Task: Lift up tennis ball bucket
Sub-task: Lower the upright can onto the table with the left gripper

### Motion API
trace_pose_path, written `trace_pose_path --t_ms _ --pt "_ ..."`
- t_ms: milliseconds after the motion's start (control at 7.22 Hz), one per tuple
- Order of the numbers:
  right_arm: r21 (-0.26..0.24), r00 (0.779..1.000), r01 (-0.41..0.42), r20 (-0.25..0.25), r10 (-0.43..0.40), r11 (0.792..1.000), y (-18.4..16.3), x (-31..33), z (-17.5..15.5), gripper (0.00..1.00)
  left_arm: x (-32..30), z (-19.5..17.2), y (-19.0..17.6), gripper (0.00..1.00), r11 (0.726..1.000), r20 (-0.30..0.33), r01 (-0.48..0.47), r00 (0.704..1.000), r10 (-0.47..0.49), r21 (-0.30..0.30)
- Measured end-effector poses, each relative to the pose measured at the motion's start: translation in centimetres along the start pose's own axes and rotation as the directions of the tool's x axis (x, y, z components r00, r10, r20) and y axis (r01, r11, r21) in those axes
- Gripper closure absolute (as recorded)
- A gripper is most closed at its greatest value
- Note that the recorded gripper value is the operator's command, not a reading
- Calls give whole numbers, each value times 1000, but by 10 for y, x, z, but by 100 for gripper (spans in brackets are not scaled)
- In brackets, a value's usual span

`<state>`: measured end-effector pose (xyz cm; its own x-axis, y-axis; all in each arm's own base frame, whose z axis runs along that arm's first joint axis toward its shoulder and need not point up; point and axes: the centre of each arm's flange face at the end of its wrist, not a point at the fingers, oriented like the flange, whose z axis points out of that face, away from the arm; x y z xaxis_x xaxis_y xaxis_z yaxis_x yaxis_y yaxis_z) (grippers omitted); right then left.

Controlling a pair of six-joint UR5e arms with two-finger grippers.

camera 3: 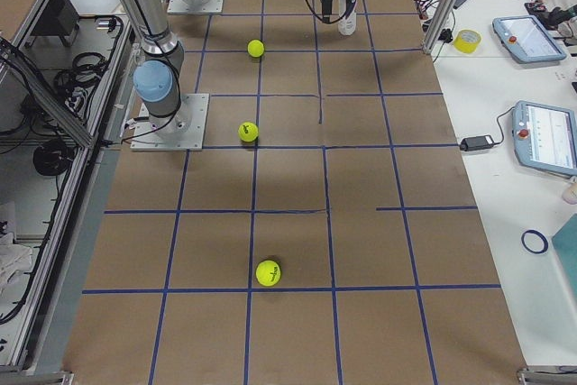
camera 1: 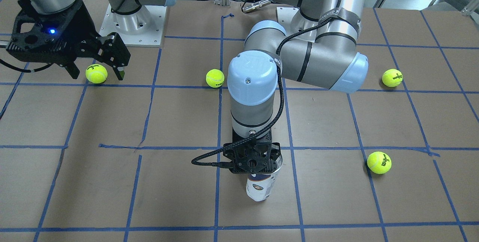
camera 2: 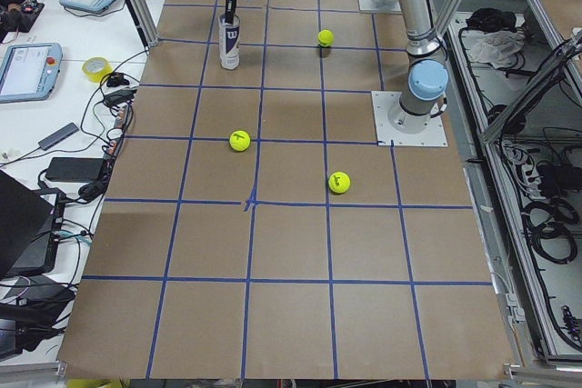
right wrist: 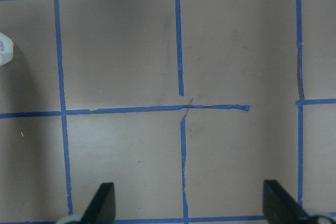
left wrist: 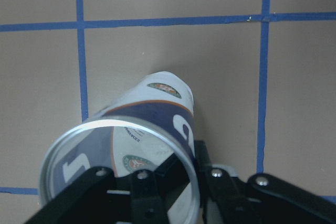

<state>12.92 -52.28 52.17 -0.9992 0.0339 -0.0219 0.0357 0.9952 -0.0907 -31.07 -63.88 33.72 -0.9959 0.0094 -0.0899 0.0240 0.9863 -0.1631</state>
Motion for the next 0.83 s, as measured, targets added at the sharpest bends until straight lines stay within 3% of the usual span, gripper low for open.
trace_pose_path --t_ms 415,831 --pt "-1 1000 3 4 -3 1000 0 0 1 0 3 2 2 0 1000 2 -17 1000 17 -1" --pt "-7 1000 -1 -2 1 1000 -1 2 2 0 0 -38 7 0 999 -20 -19 1000 20 48"
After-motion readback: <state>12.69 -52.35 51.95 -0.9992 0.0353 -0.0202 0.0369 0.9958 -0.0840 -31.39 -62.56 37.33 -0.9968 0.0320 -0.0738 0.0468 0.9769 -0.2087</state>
